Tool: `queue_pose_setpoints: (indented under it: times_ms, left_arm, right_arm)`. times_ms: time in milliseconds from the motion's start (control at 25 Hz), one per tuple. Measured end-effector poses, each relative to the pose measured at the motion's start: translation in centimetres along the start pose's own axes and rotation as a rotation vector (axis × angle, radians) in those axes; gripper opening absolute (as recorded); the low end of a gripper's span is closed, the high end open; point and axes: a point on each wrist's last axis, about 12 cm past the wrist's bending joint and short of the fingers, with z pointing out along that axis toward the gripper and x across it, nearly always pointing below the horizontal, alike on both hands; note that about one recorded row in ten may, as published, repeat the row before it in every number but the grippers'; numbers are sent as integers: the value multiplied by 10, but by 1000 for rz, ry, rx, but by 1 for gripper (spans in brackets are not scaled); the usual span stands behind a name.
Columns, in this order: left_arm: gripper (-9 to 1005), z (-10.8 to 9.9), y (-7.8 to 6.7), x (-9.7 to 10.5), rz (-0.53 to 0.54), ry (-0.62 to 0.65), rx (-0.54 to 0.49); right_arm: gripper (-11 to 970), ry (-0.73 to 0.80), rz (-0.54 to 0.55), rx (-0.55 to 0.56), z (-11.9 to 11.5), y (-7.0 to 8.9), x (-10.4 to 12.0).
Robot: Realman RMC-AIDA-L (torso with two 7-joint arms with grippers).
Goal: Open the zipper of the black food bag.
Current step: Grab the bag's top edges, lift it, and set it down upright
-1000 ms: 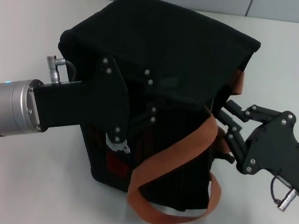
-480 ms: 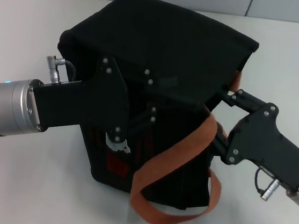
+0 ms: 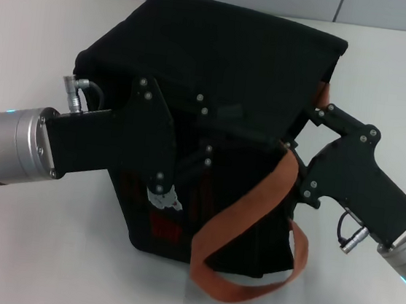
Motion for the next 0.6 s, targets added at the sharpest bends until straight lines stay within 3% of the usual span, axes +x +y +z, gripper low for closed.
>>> queue_pose_setpoints:
  times_ms: [600]
  left_arm:
    - [169, 0, -2, 0, 9, -3, 2]
  right_arm:
    - [319, -47, -70, -24, -7, 11, -7]
